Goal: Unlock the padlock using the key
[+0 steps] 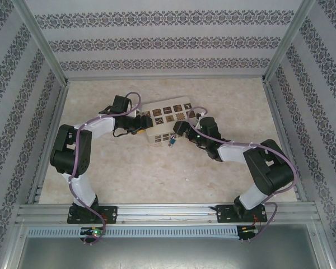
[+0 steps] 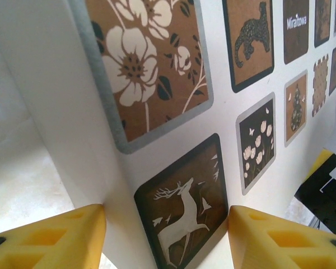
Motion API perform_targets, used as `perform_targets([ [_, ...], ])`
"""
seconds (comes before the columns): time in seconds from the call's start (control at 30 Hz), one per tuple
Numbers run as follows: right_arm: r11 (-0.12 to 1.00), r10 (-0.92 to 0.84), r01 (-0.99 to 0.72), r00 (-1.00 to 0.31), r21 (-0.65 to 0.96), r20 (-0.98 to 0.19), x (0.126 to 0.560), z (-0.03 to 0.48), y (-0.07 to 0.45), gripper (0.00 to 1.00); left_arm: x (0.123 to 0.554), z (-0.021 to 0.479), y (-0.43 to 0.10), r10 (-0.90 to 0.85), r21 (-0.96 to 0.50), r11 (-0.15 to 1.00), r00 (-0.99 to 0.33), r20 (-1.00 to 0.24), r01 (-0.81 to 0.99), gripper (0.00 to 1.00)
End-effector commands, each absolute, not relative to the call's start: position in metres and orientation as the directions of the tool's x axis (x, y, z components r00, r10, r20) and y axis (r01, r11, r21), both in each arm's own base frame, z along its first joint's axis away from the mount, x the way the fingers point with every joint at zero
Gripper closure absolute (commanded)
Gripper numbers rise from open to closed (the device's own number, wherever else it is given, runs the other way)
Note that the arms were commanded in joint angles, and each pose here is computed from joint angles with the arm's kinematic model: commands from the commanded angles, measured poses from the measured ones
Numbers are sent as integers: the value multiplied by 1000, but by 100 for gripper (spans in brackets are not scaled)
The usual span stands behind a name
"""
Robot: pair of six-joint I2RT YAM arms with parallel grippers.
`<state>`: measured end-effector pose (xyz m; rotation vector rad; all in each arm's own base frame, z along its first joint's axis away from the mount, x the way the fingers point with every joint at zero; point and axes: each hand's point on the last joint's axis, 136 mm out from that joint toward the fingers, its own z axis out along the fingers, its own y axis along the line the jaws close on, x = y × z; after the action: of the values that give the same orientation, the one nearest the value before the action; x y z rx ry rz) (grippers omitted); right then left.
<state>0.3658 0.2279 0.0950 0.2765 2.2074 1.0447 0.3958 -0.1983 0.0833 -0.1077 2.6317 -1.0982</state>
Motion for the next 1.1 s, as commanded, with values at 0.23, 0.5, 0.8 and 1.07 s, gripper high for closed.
perform_targets([
  [0.23,635,405,-198,-739,747,-539,381,114,241,2,378,73,-201,-163,-690,724,-970,-179,6,42],
  [0.5,668,410,-183,-719,722,-562,369,115,225,2,390,103,-194,-195,-687,726,-946,-260,39,41],
  [0.8,696,440,-149,-684,703,-581,345,121,199,2,405,151,-164,-241,-610,788,-871,-429,82,38],
  [1.07,714,462,-146,-637,685,-617,327,135,180,1,406,199,-148,-184,-503,841,-769,-612,199,35],
])
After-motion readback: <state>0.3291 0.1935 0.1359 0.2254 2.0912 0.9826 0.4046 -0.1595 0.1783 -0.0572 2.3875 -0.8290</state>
